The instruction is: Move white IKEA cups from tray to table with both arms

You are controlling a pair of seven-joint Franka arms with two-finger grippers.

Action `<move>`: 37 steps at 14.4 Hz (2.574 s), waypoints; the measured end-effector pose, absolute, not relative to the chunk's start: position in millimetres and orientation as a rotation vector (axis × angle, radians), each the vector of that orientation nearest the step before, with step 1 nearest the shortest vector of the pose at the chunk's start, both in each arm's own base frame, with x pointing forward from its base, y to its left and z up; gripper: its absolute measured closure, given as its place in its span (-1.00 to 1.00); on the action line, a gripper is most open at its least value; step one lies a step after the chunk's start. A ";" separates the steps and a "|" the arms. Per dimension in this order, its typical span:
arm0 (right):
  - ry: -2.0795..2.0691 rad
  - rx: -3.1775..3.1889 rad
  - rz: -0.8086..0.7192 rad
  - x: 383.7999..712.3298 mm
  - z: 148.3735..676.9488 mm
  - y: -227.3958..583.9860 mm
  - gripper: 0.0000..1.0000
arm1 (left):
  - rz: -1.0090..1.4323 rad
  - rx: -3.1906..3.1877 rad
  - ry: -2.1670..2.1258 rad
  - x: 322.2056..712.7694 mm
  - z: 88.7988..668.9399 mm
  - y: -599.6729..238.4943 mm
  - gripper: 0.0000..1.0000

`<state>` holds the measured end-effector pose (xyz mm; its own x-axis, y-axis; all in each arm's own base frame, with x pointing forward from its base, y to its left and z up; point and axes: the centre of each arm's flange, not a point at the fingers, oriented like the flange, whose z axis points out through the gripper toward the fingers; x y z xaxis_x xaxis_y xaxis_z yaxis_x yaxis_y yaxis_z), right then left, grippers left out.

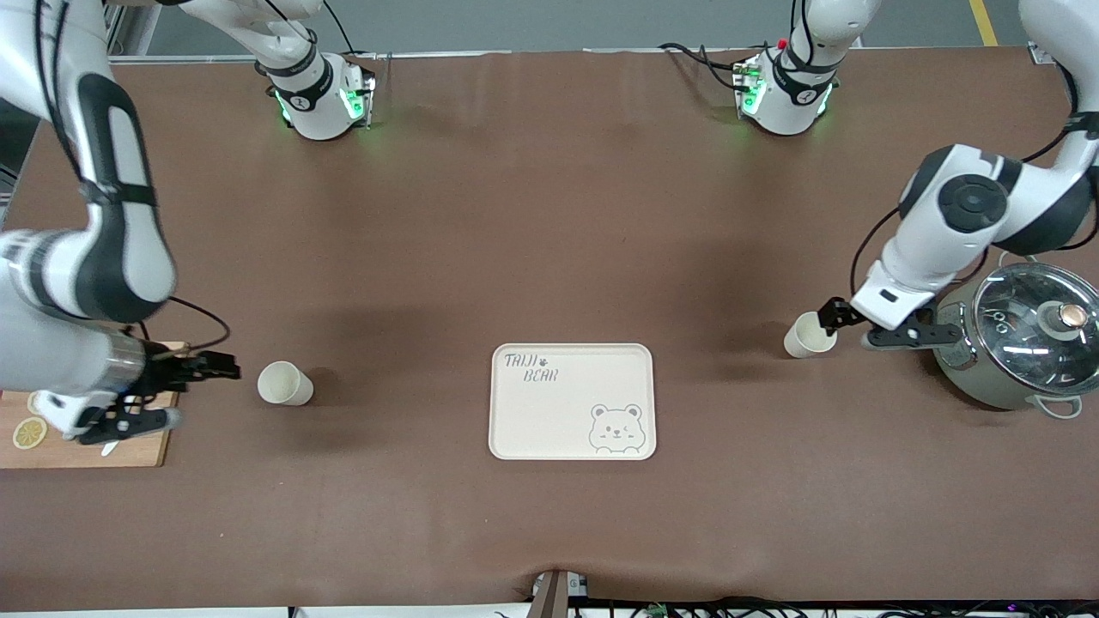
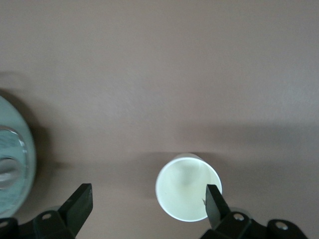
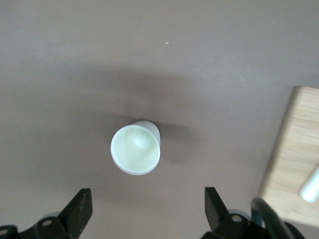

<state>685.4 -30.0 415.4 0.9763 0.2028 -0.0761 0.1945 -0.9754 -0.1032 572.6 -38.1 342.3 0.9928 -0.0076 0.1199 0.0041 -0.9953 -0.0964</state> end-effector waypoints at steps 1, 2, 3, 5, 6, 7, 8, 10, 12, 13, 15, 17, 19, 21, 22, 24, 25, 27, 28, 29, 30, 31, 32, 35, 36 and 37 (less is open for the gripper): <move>-0.303 -3.042 0.106 680.4 449.2 -33.5 -1.00 | -0.182 -3.042 -0.015 582.5 357.8 -30.9 -1.00; -0.282 -3.055 0.076 671.6 484.3 -34.9 -1.00 | -0.193 -3.051 -0.038 591.6 372.9 -25.9 -1.00; -0.232 -3.068 0.057 658.2 519.0 -34.8 -1.00 | -0.217 -3.071 -0.068 600.8 388.3 -24.0 -1.00; -0.134 -3.079 0.035 627.5 576.4 -32.9 -1.00 | -0.257 -3.118 -0.113 615.7 413.7 -29.6 -1.00; -0.114 -3.088 0.017 616.3 595.4 -33.0 -1.00 | -0.253 -3.140 -0.130 622.2 424.9 -33.8 -1.00; -0.106 -3.098 0.003 609.2 606.5 -34.1 -1.00 | -0.233 -3.151 -0.142 630.3 437.0 -37.3 -1.00; -0.098 -3.104 -0.001 606.5 609.6 -35.5 -1.00 | -0.198 -3.149 -0.151 640.3 448.3 -39.8 -1.00; -0.084 -3.112 0.015 607.6 603.7 -39.6 -1.00 | -0.119 -3.120 -0.177 662.1 464.1 -43.5 -1.00; -0.071 -3.114 0.024 608.5 599.1 -44.5 -1.00 | -0.088 -3.108 -0.170 675.4 472.1 -51.7 -1.00; -0.066 -3.114 0.023 608.3 599.1 -46.2 -1.00 | -0.086 -3.117 -0.169 678.5 475.8 -56.5 -1.00; -0.063 -3.115 0.022 608.1 599.5 -47.5 -1.00 | -0.034 -3.111 -0.173 682.3 475.8 -67.5 -1.00; -0.062 -3.115 0.023 608.0 599.4 -47.9 -1.00 | 0.050 -3.099 -0.181 688.2 473.2 -85.4 -1.00; -0.060 -3.115 0.023 607.9 599.4 -48.5 -1.00 | 0.056 -3.133 -0.179 686.1 494.6 -99.2 -1.00; -0.060 -3.115 0.023 607.9 599.3 -48.5 -1.00 | 0.039 -3.140 -0.156 668.5 540.4 -92.8 -1.00; -0.060 -3.115 0.023 607.9 599.3 -48.5 -1.00 | 0.029 -3.136 -0.135 656.0 565.8 -84.8 -1.00; -0.060 -3.115 0.023 607.9 599.3 -48.5 -1.00 | -0.010 -3.138 -0.102 637.5 603.0 -72.6 -1.00; -0.060 -3.115 0.023 607.9 599.3 -48.5 -1.00 | -0.023 -3.145 -0.104 632.7 612.2 -69.5 -1.00; -0.060 -3.115 0.023 607.9 599.3 -48.5 -1.00 | -0.020 -3.179 -0.111 631.3 614.4 -65.7 -1.00; -0.060 -3.115 0.023 607.9 599.3 -48.5 -1.00 | -0.012 -3.187 -0.095 632.4 611.5 -61.7 -1.00; -0.060 -3.115 0.023 607.9 599.3 -48.5 -1.00 | -0.007 -3.193 -0.059 633.8 609.4 -55.4 -1.00; -0.060 -3.115 0.023 607.9 599.3 -48.5 -1.00 | -0.007 -3.198 -0.025 634.6 608.8 -48.4 -1.00; -0.060 -3.115 0.023 607.9 599.3 -48.5 -1.00 | -0.011 -3.199 -0.007 634.9 609.4 -40.9 -1.00; -0.060 -3.115 0.023 607.9 599.3 -48.4 -1.00 | -0.016 -3.201 0.001 634.8 610.9 -34.4 -1.00; -0.061 -3.115 0.027 607.9 598.2 -48.0 -1.00 | -0.045 -3.212 0.032 627.7 625.1 -39.8 -1.00; -0.063 -3.114 0.028 607.9 597.8 -47.4 -1.00 | -0.041 -3.214 0.049 620.4 634.1 -44.9 -1.00; -0.064 -3.114 0.029 608.0 597.6 -46.7 -1.00 | -0.023 -3.217 0.065 610.2 644.4 -49.2 -1.00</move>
<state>608.0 -46.7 597.6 0.9990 0.0416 -0.0178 0.0411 -0.9988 -0.0270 610.2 -49.2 644.4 0.9991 -0.0398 0.0161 -0.0409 -0.9963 0.0754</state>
